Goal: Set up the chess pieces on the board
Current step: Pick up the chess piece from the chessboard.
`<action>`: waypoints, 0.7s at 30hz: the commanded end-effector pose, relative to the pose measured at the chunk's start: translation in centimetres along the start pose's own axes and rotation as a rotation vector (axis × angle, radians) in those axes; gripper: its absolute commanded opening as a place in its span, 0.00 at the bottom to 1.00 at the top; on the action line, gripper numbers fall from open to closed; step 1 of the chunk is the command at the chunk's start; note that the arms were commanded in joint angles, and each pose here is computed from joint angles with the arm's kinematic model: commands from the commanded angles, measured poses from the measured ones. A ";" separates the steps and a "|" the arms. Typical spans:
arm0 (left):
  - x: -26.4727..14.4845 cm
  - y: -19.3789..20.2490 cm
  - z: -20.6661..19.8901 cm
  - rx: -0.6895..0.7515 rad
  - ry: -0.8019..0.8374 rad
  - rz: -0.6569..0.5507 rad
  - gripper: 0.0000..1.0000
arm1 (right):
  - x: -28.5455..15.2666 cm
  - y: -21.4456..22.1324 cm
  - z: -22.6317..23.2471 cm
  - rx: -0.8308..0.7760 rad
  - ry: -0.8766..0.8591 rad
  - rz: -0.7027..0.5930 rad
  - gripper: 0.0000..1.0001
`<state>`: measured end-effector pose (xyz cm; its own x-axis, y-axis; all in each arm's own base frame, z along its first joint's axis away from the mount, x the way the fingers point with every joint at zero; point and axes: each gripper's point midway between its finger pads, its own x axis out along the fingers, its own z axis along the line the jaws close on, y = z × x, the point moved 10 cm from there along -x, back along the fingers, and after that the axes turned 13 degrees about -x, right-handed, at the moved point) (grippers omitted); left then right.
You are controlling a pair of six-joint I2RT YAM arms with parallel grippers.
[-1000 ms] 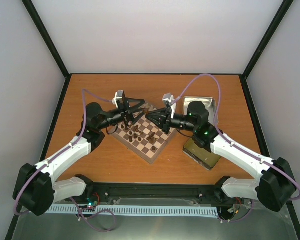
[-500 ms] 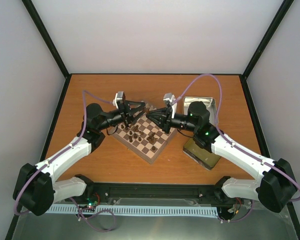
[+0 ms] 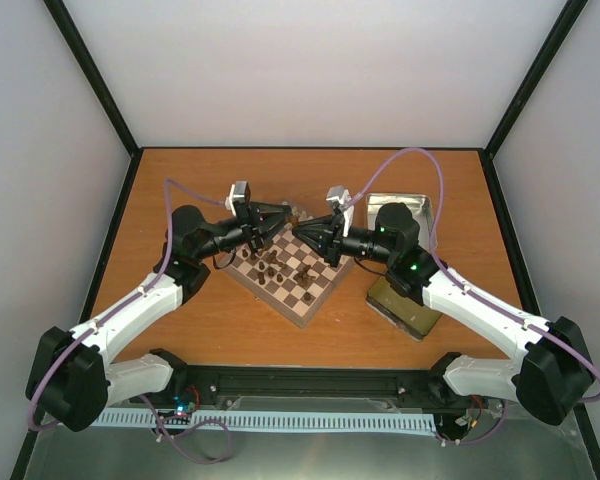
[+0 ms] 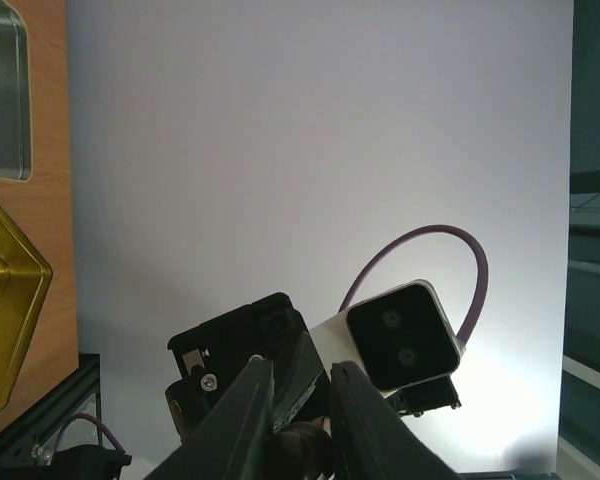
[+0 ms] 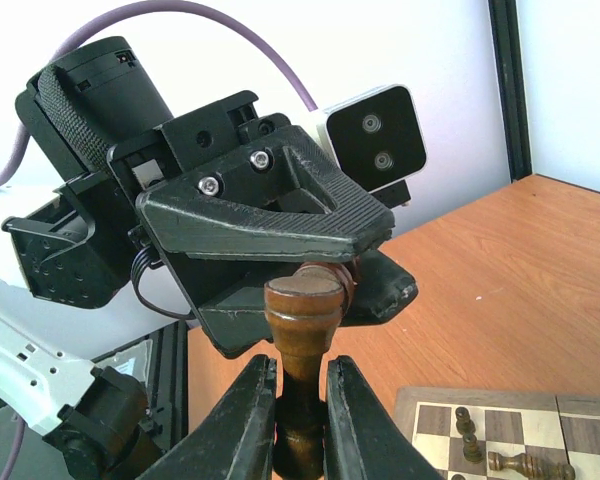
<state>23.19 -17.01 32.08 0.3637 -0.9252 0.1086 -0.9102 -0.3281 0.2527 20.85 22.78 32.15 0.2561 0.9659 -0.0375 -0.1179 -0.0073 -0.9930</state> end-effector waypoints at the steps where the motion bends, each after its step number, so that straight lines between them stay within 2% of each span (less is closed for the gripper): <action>1: 0.2 0.4 -2.2 0.067 0.050 0.009 0.14 | -0.2 -0.7 0.3 -0.029 0.003 -0.028 0.13; 8: 0.3 0.3 -2.3 0.081 0.036 -0.005 0.01 | -0.2 -0.6 0.3 -0.027 0.005 -0.022 0.14; 14: 0.0 -0.1 -2.1 0.169 -0.017 -0.091 0.01 | -0.6 0.1 0.2 -0.015 0.044 0.021 0.13; 17: -0.5 -0.4 -1.8 0.290 -0.119 -0.195 0.01 | -1.1 1.4 0.1 0.011 0.096 0.079 0.13; 18: -0.7 -0.5 -1.8 0.398 -0.161 -0.220 0.01 | -1.3 1.9 0.1 0.025 0.112 0.104 0.13; 19: -1.1 -0.8 -1.4 0.416 -0.226 -0.274 0.01 | -1.4 2.2 0.1 0.038 0.128 0.125 0.13; 21: -2.0 -1.3 -0.8 0.575 -0.356 -0.366 0.01 | -1.8 3.0 0.1 0.066 0.152 0.162 0.13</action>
<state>23.87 -16.30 32.35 0.5161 -0.8547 -0.0557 -0.8557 -0.5174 0.0104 20.39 21.86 30.88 0.3226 0.9386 -0.1222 -0.1705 -0.0694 -0.9829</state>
